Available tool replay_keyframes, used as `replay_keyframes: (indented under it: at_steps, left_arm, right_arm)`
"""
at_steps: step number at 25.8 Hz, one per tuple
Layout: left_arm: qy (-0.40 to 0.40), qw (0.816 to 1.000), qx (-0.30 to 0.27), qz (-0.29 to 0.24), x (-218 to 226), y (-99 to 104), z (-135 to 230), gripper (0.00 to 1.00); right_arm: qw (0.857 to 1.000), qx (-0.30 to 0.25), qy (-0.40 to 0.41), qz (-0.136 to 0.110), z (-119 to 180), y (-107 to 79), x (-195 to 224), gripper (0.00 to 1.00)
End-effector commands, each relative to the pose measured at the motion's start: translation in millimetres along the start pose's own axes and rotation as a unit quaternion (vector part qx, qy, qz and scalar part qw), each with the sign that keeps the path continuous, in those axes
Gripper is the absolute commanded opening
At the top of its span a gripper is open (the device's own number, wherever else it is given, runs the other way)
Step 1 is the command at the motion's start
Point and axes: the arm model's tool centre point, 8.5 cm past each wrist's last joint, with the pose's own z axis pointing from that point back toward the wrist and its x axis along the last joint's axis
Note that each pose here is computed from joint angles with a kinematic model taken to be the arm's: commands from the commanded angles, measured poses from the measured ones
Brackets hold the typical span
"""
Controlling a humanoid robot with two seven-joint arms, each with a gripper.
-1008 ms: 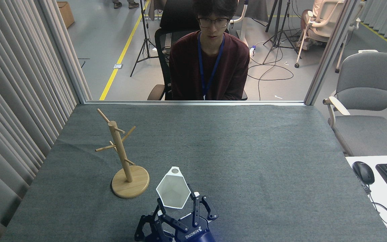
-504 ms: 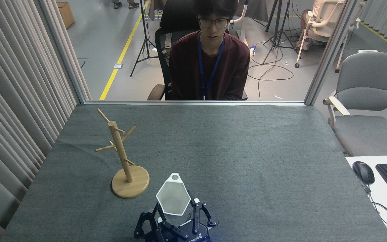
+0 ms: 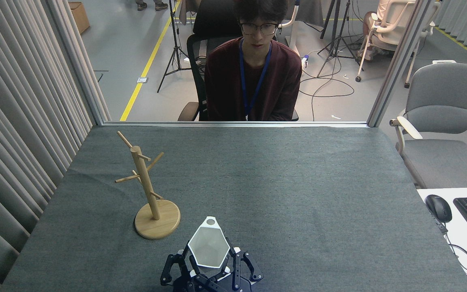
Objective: Hang cup on storage rack
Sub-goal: 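Grasp the cup with the left gripper beside the right gripper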
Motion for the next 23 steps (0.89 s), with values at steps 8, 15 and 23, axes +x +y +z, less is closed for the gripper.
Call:
replay_keyframes:
  at_steps: [8,15,23]
  left_arm:
    - [0.001,1.0,0.009,-0.005,-2.3,3.0,-1.5,0.32]
    - [0.001,1.0,0.014,-0.008,-4.1,4.9,-3.5,0.32]
    - [0.001,1.0,0.015,-0.008,-3.7,5.3,-3.7,0.32]
  right_arm:
    - [1.0,0.0,-0.001,0.0,0.6,0.6,0.5,0.67]
    - [1.0,-0.014,0.004,-0.003,-1.0,-5.2,-1.9,0.98]
    - [0.985,-0.166,0.044,-0.004,-17.9,-91.4,-29.3,0.98]
